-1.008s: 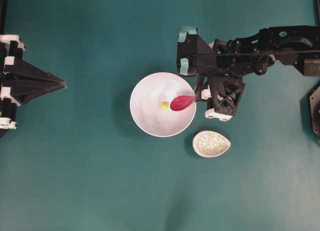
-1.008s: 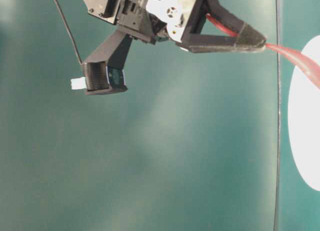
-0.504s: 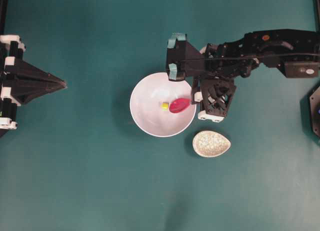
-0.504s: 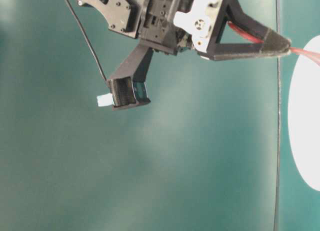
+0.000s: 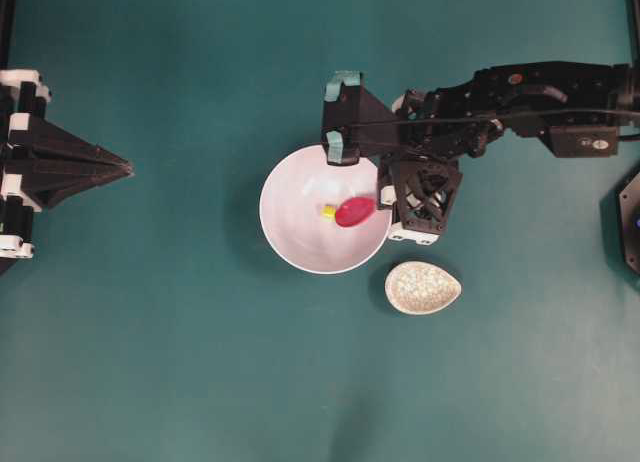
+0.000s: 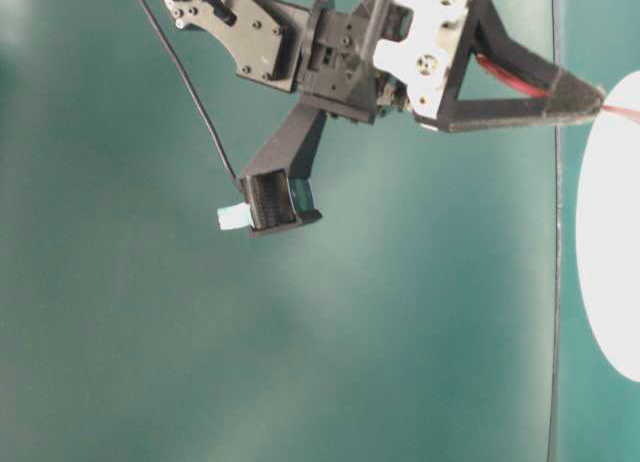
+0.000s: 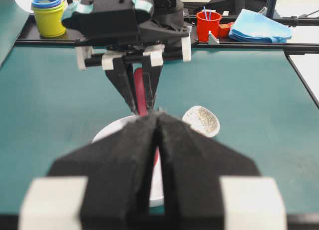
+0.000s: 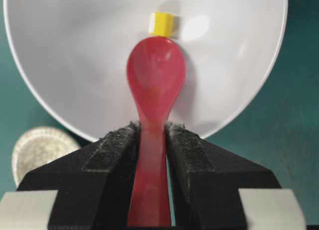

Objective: Scoop the yellow hexagonal prism block from the bowl with a spoon using the right arm.
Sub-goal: 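Lower the spoon into the bowl behind the yellow hexagonal block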

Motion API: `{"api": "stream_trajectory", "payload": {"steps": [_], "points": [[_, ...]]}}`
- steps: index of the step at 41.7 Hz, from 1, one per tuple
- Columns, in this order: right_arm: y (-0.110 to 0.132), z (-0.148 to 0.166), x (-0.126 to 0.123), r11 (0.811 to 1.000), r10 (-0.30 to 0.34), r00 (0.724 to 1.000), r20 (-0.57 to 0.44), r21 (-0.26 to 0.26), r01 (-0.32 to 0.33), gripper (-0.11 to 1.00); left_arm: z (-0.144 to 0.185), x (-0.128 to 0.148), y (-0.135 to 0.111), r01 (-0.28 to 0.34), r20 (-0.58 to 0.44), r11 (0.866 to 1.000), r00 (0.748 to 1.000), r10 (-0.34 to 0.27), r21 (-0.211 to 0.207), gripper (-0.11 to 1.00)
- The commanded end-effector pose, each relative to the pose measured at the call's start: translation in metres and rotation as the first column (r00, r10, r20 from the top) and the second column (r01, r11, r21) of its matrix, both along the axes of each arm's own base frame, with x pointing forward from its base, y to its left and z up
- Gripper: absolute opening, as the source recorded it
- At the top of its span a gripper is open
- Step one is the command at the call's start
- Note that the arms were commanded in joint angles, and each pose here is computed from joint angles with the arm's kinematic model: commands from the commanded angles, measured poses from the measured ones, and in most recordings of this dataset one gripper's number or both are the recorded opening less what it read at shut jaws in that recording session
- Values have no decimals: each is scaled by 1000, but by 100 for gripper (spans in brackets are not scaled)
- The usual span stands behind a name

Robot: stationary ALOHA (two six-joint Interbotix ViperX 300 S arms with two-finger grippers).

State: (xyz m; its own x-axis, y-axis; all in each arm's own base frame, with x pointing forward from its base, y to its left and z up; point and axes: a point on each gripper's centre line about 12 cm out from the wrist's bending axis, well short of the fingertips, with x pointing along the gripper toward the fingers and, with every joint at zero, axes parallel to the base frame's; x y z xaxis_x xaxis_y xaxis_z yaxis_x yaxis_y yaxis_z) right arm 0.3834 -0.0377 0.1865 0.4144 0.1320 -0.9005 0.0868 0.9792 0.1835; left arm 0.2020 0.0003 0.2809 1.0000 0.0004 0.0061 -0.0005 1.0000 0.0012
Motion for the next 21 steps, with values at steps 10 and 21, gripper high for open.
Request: {"api": "stream_trajectory", "payload": {"steps": [10,21], "points": [[1,8,16,1000,4,997,76,-22,-3,25,11,3,0,1,28,1000,1000,-1,2,2],[0,10,24,999,-9,990,141,-40,15,25,11,3,0,1,26,1000,1000,-1,2,2]]}}
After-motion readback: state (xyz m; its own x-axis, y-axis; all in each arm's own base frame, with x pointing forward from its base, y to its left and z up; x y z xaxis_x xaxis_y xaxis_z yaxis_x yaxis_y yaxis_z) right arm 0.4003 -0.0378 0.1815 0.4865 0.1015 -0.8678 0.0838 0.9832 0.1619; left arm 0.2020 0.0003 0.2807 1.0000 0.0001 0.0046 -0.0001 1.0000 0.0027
